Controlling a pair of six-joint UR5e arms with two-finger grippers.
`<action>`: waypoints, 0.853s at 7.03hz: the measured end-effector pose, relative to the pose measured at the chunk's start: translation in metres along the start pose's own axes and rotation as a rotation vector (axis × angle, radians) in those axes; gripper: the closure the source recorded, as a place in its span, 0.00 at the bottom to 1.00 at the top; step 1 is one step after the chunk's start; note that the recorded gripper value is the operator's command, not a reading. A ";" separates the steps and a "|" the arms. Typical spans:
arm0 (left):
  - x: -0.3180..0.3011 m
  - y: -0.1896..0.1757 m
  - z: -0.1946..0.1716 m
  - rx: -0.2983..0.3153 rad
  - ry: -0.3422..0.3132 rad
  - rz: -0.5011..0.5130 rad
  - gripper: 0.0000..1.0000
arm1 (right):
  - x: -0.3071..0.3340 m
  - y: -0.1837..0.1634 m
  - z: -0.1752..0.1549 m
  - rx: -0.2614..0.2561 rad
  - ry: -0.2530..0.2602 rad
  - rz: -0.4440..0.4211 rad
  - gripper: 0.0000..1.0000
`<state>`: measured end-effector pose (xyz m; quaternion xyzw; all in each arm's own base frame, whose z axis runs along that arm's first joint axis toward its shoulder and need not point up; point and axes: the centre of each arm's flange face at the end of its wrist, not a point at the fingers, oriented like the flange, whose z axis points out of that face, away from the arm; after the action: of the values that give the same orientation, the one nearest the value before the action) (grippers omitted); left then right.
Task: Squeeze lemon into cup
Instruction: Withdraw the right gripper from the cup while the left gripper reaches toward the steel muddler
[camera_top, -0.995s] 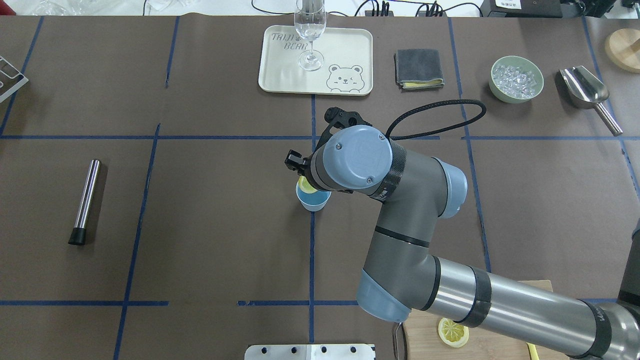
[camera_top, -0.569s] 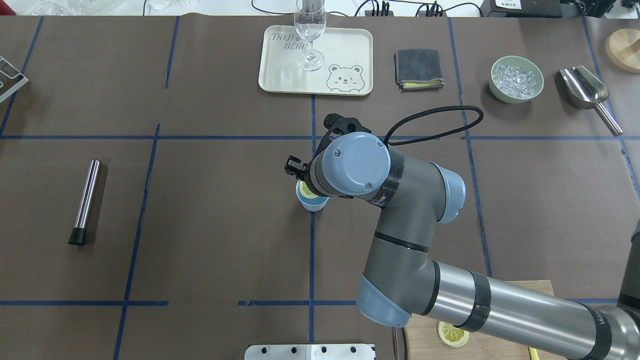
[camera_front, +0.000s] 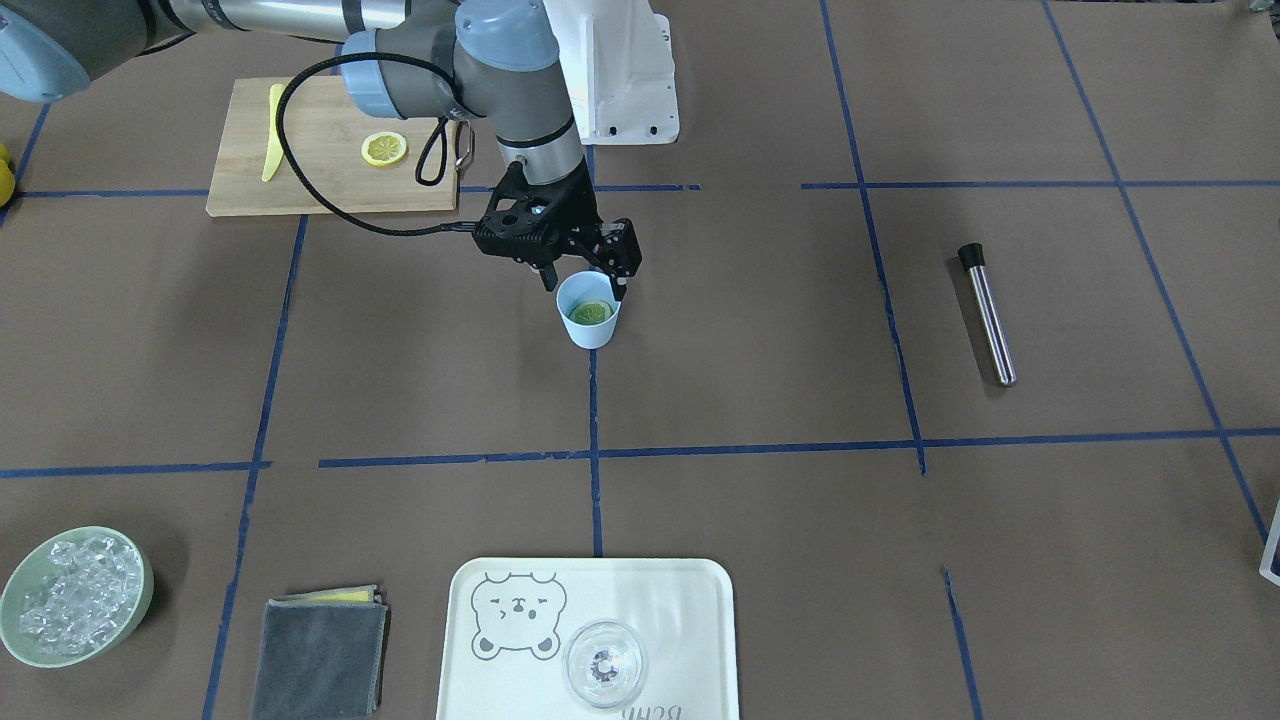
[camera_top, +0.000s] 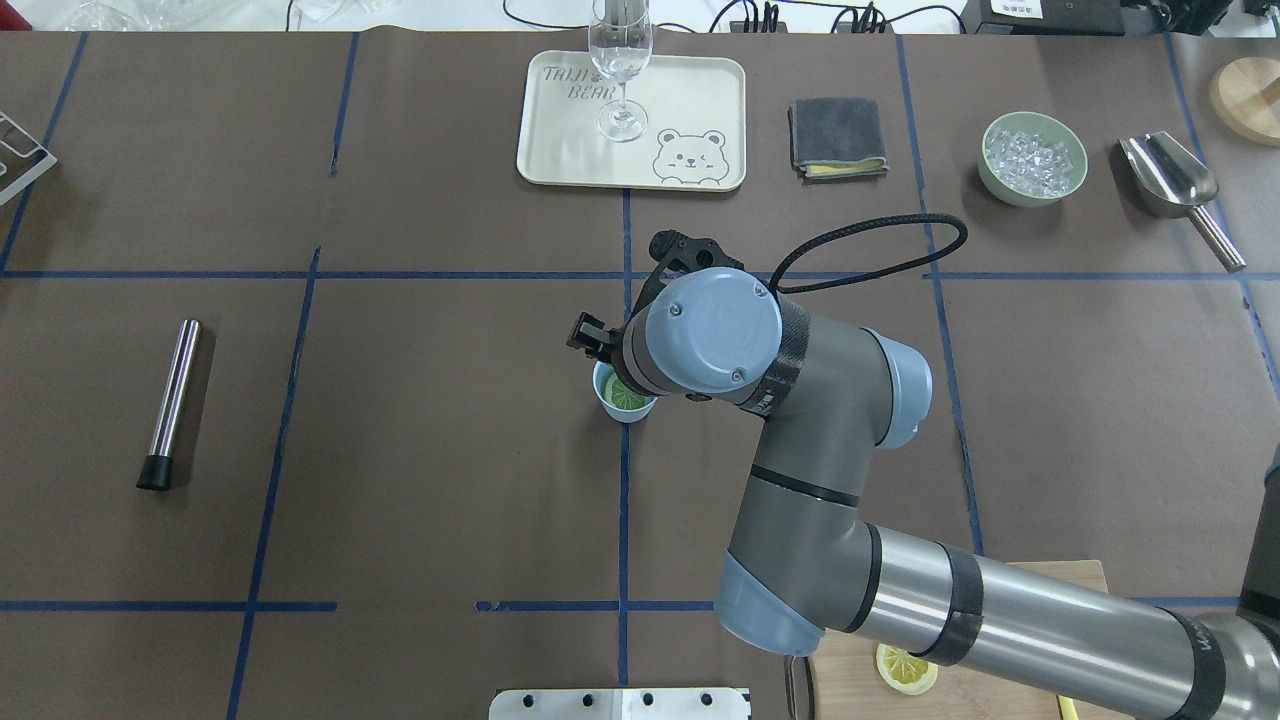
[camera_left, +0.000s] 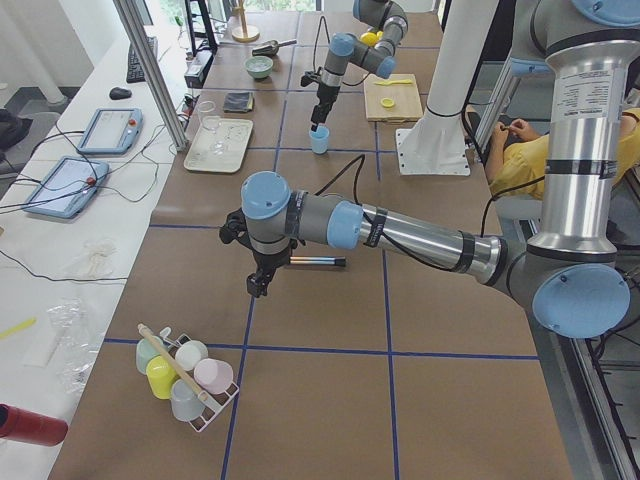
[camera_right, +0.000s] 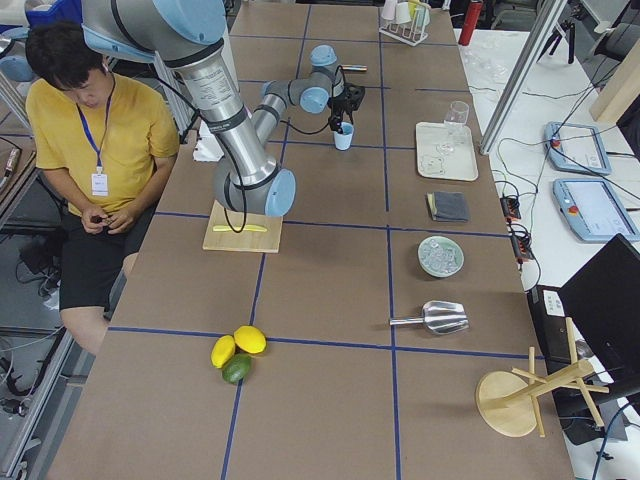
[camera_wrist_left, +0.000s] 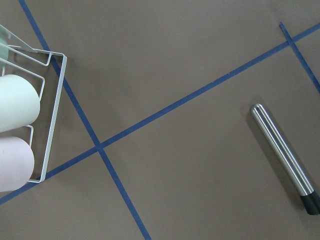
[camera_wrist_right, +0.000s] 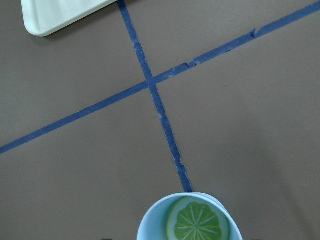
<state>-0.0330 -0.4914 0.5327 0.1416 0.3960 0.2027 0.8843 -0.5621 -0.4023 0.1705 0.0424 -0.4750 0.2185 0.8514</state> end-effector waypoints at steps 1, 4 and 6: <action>0.004 -0.005 0.002 0.013 0.011 -0.037 0.00 | 0.003 -0.006 -0.006 -0.011 -0.005 0.003 0.00; 0.072 -0.044 0.065 0.014 0.085 -0.170 0.00 | 0.081 -0.052 -0.043 -0.053 0.007 -0.037 0.00; 0.118 -0.064 0.126 -0.046 0.048 -0.242 0.00 | 0.174 -0.087 -0.076 -0.068 0.062 -0.126 0.00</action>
<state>0.1492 -0.5037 0.5117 0.0675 0.4265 0.1071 0.8956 -0.3874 -0.4012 0.2849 0.0365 -0.4521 0.1493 0.8786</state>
